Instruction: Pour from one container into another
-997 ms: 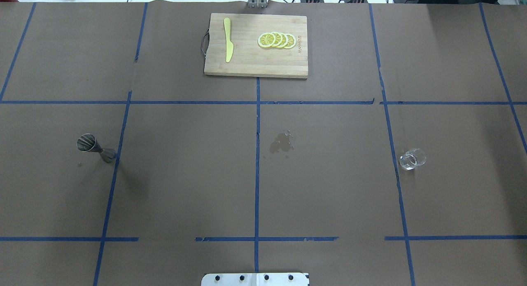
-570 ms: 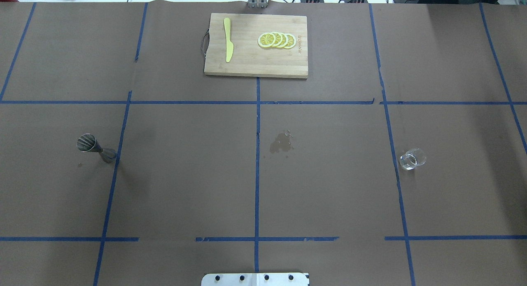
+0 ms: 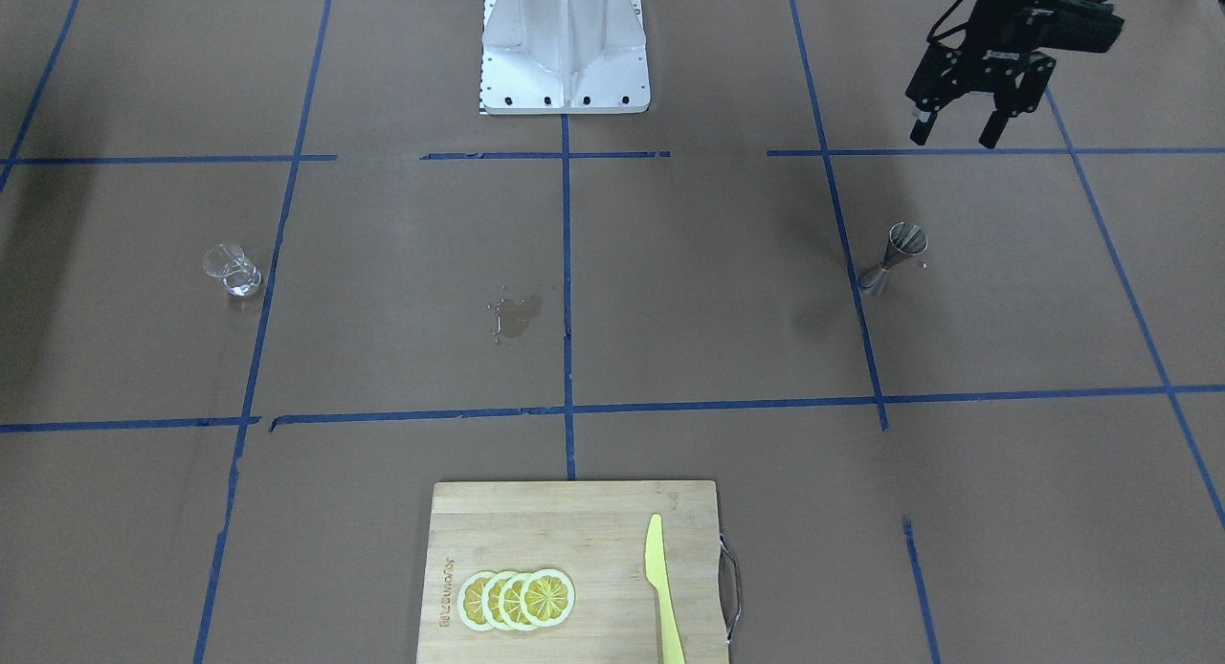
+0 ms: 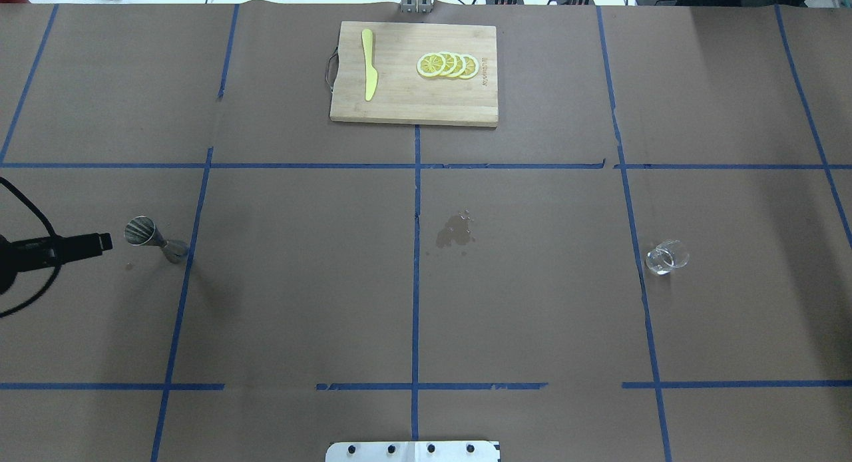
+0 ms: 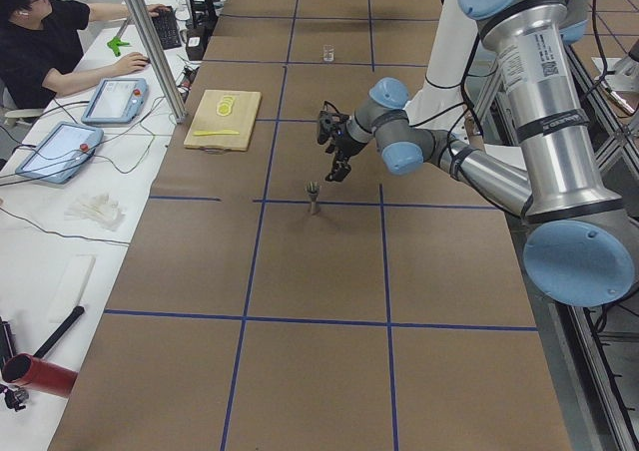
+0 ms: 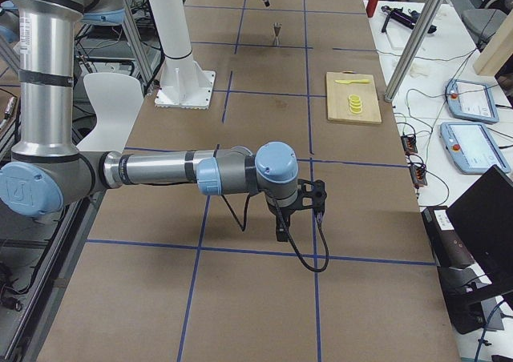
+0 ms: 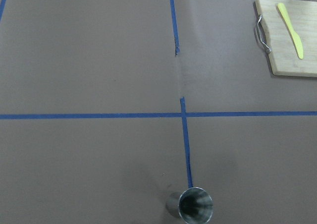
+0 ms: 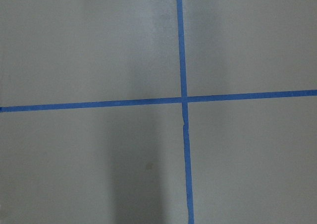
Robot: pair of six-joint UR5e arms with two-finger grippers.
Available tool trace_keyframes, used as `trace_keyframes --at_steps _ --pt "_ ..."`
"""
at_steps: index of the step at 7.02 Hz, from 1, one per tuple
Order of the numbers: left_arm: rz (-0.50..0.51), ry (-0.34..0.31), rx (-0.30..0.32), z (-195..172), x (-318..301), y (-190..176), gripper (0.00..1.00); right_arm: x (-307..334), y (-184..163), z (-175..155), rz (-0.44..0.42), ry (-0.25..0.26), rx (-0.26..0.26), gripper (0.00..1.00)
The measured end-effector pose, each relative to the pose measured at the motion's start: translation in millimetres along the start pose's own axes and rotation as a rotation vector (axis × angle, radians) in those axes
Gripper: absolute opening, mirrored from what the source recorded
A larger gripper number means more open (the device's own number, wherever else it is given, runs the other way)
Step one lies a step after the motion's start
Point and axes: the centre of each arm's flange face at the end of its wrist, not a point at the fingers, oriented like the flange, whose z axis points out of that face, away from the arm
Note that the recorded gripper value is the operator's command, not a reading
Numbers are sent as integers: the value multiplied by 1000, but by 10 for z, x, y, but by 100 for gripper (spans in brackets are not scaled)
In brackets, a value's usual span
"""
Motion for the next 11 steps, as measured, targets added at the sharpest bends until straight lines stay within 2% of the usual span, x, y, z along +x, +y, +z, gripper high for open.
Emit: trace_keyframes --at_steps 2,4,7,9,11 --pt "-34 -113 95 223 53 522 100 -118 -15 -82 -17 -17 15 100" --pt "-48 -177 219 409 140 846 100 -201 -26 -127 -33 -21 24 100" --pt "-38 -195 398 928 358 1101 100 -549 -19 -132 -44 -26 17 100" --pt "-10 -203 497 1314 417 1214 100 -1200 104 -160 22 -43 -1 100" --pt "15 -218 575 1526 304 1257 100 -1808 374 -191 76 -57 -46 100"
